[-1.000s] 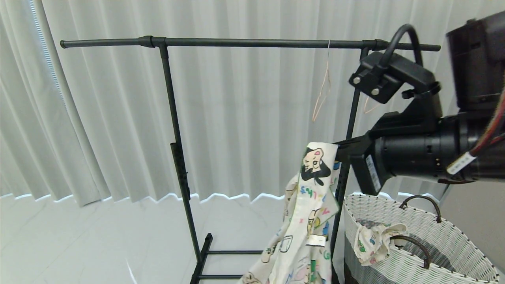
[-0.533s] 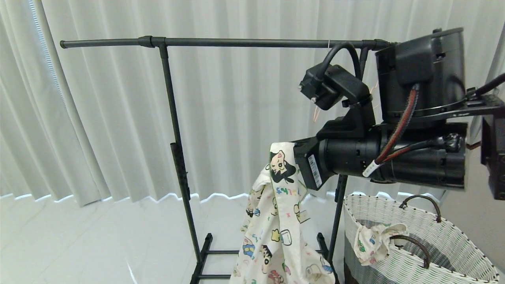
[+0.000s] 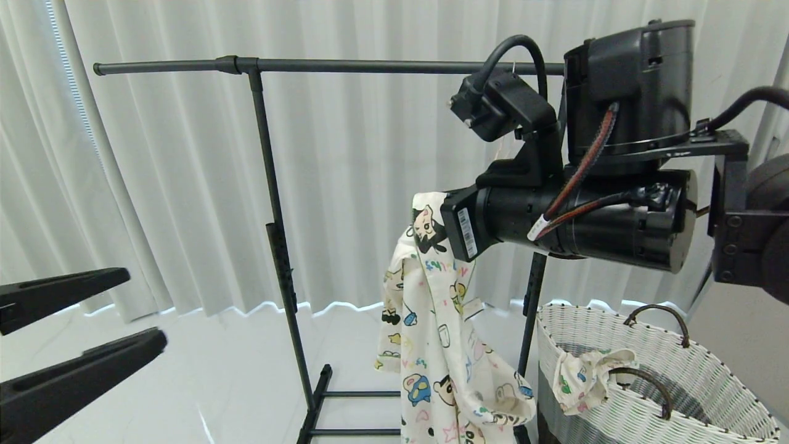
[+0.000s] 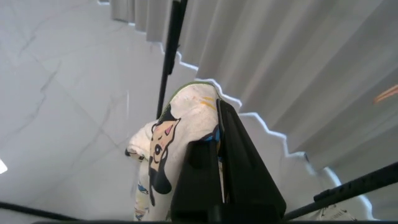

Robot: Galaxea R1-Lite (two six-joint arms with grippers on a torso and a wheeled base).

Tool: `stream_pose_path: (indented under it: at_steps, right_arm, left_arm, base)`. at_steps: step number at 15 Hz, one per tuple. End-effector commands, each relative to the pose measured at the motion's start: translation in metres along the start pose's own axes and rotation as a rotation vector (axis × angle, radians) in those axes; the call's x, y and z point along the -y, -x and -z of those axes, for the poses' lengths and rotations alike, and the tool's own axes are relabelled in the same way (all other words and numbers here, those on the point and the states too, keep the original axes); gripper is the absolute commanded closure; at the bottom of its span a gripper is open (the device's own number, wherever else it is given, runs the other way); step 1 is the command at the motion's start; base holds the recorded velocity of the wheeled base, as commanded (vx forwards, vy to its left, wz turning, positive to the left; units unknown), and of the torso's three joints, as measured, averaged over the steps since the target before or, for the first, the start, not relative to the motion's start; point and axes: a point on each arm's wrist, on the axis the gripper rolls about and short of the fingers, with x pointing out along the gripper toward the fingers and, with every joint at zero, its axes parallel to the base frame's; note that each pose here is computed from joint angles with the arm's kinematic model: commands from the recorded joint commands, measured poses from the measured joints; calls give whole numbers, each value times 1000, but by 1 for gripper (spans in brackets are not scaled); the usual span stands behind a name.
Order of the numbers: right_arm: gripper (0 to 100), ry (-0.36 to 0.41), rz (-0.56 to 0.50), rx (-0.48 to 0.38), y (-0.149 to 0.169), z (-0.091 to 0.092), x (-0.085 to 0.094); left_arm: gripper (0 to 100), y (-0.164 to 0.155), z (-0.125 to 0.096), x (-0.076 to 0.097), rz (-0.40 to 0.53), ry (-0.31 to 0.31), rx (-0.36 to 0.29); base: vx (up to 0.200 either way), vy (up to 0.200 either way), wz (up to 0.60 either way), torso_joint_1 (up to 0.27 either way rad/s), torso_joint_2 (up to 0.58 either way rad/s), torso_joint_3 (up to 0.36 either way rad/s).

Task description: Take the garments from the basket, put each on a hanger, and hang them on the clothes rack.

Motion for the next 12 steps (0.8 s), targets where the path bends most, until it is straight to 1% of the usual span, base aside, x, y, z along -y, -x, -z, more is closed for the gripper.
stream_pose_path:
  at_steps: [1, 2, 4, 5, 6, 7, 8, 9, 12]
  right_arm:
    - [100, -4, 4, 17, -10, -6, 0]
    - [100, -6, 4, 35, -16, -11, -1]
    - [100, -10, 5, 56, -24, -18, -2]
    - [100, -11, 4, 61, -26, -19, -3]
    - [100, -11, 4, 64, -27, -20, -3]
    - [100, -11, 4, 61, -29, -19, -3]
    - [100, -10, 2, 61, -29, -19, -4]
    - [100, -10, -1, 63, -29, -19, -5]
    - [100, -9, -19, 80, -24, -24, -11]
  left_arm:
    - [0, -40, -3, -7, 52, 36, -114]
    - [0, -55, -4, -4, 56, 59, -147]
    - [0, -85, -19, 15, 59, 156, -171]
    - [0, -96, -19, 24, 37, 182, -191]
    - [0, -106, -12, 32, -3, 170, -230]
    - [0, -112, -4, 40, -11, 151, -266]
    - [0, -115, 0, 48, 19, 137, -286]
    - [0, -119, 6, 52, 34, 129, -313]
    - [0, -137, 17, 51, 3, 127, -377]
  base:
    - [0, 0, 0, 0, 0, 0]
    - [0, 0, 0, 0, 0, 0]
    - [0, 0, 0, 0, 0, 0]
    - [0, 0, 0, 0, 0, 0]
    - [0, 0, 0, 0, 0, 0]
    - [0, 0, 0, 0, 0, 0]
    - [0, 0, 0, 0, 0, 0]
    - [0, 0, 0, 0, 0, 0]
    - [0, 0, 0, 0, 0, 0]
